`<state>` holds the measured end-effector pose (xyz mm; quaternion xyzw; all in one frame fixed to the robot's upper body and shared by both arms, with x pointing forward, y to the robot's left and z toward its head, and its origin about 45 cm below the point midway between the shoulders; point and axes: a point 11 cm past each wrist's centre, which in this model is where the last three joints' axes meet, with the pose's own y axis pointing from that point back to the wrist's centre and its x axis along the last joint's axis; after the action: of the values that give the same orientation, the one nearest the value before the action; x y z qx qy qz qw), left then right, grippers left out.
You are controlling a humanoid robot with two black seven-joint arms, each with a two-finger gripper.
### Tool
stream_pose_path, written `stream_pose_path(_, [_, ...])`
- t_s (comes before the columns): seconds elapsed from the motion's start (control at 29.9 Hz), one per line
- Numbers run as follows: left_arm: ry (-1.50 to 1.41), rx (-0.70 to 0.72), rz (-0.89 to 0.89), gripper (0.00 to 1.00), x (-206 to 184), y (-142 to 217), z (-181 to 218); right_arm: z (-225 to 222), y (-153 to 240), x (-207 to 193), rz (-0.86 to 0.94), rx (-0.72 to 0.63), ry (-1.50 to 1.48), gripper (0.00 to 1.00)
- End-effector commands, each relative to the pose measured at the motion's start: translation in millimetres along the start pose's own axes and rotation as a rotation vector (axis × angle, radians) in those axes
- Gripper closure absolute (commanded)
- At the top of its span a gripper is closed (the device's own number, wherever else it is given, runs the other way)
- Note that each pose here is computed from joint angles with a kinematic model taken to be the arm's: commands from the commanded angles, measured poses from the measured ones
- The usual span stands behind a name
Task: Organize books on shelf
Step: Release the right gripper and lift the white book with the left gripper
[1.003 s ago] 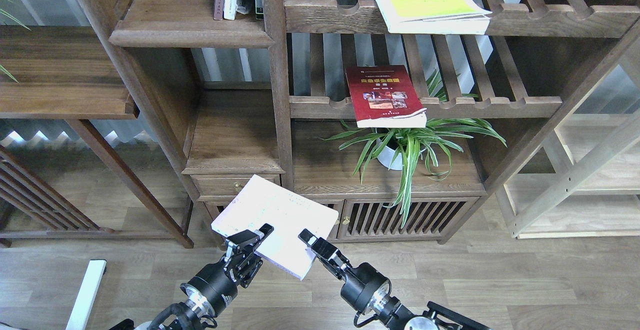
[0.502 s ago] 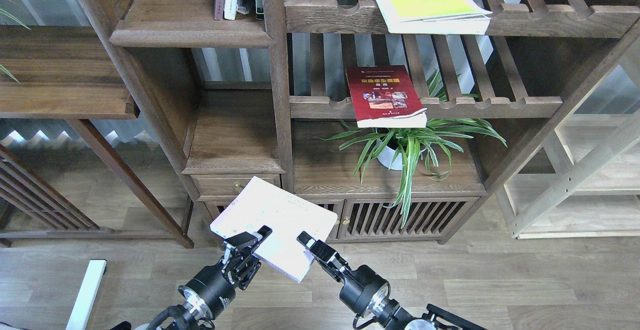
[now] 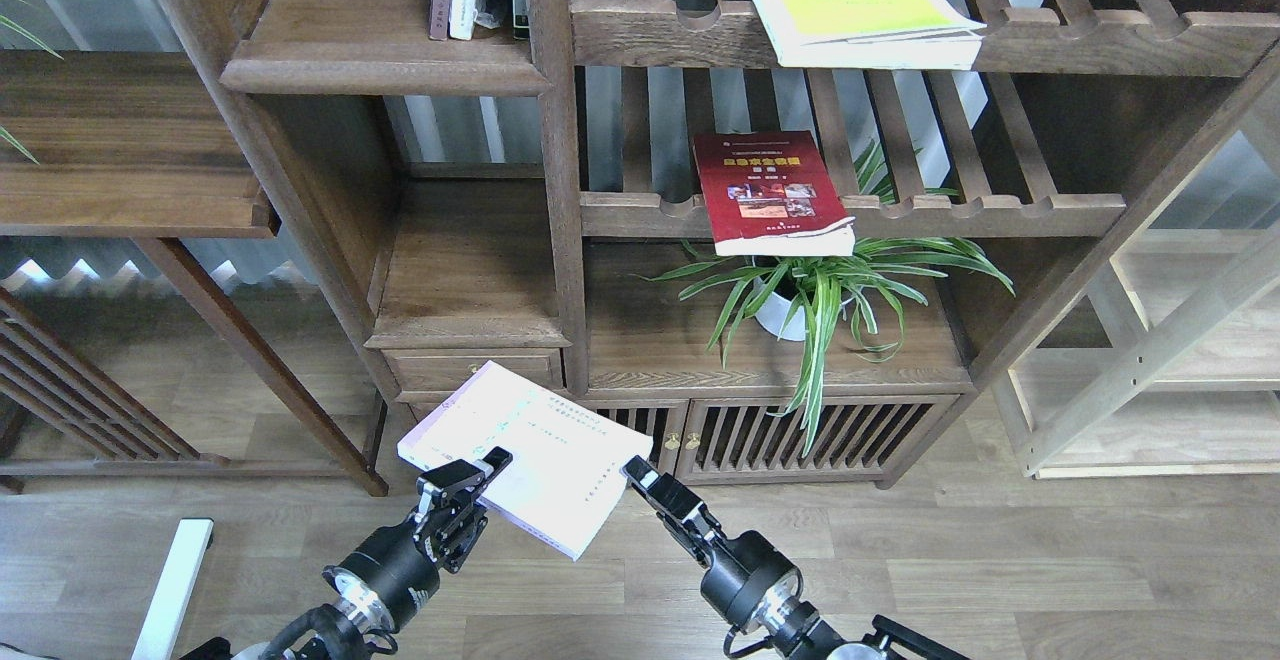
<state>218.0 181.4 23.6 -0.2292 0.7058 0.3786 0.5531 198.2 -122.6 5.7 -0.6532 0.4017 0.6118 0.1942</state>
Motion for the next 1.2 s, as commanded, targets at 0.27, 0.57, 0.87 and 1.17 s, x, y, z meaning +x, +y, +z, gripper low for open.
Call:
stream_pose_path(0.27, [-0.345,0.000,0.037,1.00,-9.2,22.5,42.3,-31.8,7.7,16.9,0.055,0.094,0.004,0.34])
stream_pose_path(0.57, [-0.542,-0.089,-0.150,1.00,-74.4,12.3,40.3,-58.1,7.8,18.2,0.060,0.200,-0.023,0.32])
stream_pose_path(0.87, [-0.691,-0.205,-0.192,0.99,-101.4,42.7,31.9,-77.6,10.0,19.1,0.063,0.269,-0.049,0.31])
stream_pose_path(1.17, [-0.876,-0.345,-0.143,0.99,-124.3,76.5,61.7,-82.7,11.1,21.5,0.071,0.297,-0.075,0.28])
